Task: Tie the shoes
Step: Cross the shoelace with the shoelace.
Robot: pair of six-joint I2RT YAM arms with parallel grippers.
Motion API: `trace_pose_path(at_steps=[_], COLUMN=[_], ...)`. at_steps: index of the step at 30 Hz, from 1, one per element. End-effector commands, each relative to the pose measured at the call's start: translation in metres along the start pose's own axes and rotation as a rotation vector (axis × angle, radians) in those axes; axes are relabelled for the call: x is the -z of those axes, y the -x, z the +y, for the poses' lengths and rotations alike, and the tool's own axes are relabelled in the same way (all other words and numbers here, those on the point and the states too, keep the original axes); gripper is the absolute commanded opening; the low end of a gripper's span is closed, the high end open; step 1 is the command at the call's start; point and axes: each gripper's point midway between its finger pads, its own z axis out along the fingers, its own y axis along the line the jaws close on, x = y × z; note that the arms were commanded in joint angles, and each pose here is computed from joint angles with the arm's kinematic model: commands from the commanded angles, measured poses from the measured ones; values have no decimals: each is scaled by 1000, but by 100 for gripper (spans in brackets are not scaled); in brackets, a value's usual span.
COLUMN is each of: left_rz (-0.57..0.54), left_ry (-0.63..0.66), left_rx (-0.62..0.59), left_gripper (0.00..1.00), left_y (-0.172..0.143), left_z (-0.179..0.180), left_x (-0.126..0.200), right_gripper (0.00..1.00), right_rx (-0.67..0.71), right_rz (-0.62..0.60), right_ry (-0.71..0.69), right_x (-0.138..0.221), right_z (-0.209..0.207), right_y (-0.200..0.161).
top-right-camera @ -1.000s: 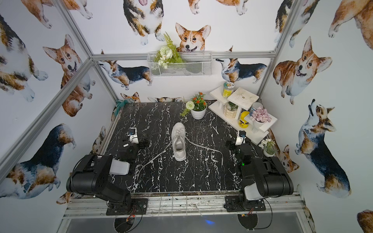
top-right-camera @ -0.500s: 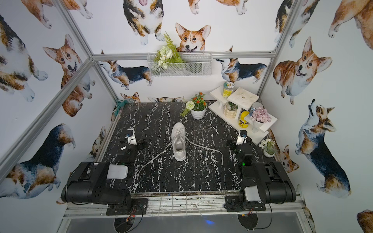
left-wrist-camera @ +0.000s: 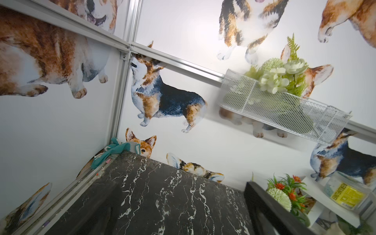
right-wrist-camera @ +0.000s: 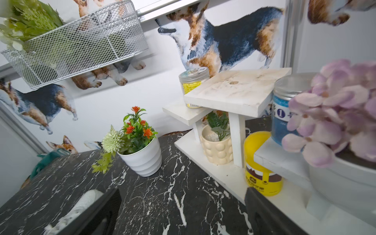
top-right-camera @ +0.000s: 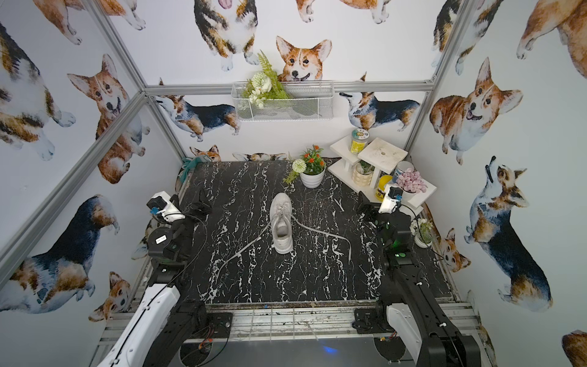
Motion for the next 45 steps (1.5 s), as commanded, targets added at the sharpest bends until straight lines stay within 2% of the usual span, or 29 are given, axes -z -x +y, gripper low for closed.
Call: trace_pose_path(at_steps=[1, 6, 12, 16, 22, 25, 29, 31, 34, 39, 45], left_rz=[157, 306, 577, 790, 902, 982, 1095, 1151, 1168, 1107, 1168], left_ry=[96, 130, 162, 168, 291, 333, 449, 492, 559, 705, 938], left_rx=[117, 204, 253, 309, 376, 419, 346, 378, 421, 454, 535], left_gripper=[100, 100, 100, 100, 100, 100, 100, 100, 100, 100, 100], left_y=[-30, -57, -101, -146, -177, -195, -224, -237, -256, -257, -285], left_z=[18, 23, 17, 12, 19, 6, -17, -30, -37, -28, -11], left_x=[20, 42, 41, 46, 63, 70, 82, 84, 86, 86, 118], right_gripper=[100, 100, 100, 100, 100, 100, 100, 100, 100, 100, 100], right_rx=[-125, -56, -12, 17, 56, 57, 47, 48, 50, 63, 72], right_rz=[174, 251, 329, 355, 368, 360, 351, 348, 339, 320, 309], right_ry=[72, 161, 191, 172, 109, 98, 89, 83, 69, 55, 41], right_x=[4, 1, -6, -8, -7, -7, -5, -4, -1, 4, 5], right_z=[18, 61, 88, 91, 79, 76, 74, 72, 68, 64, 61], right_y=[-29, -34, -45, -50, -54, -54, -55, -56, -55, -52, -53])
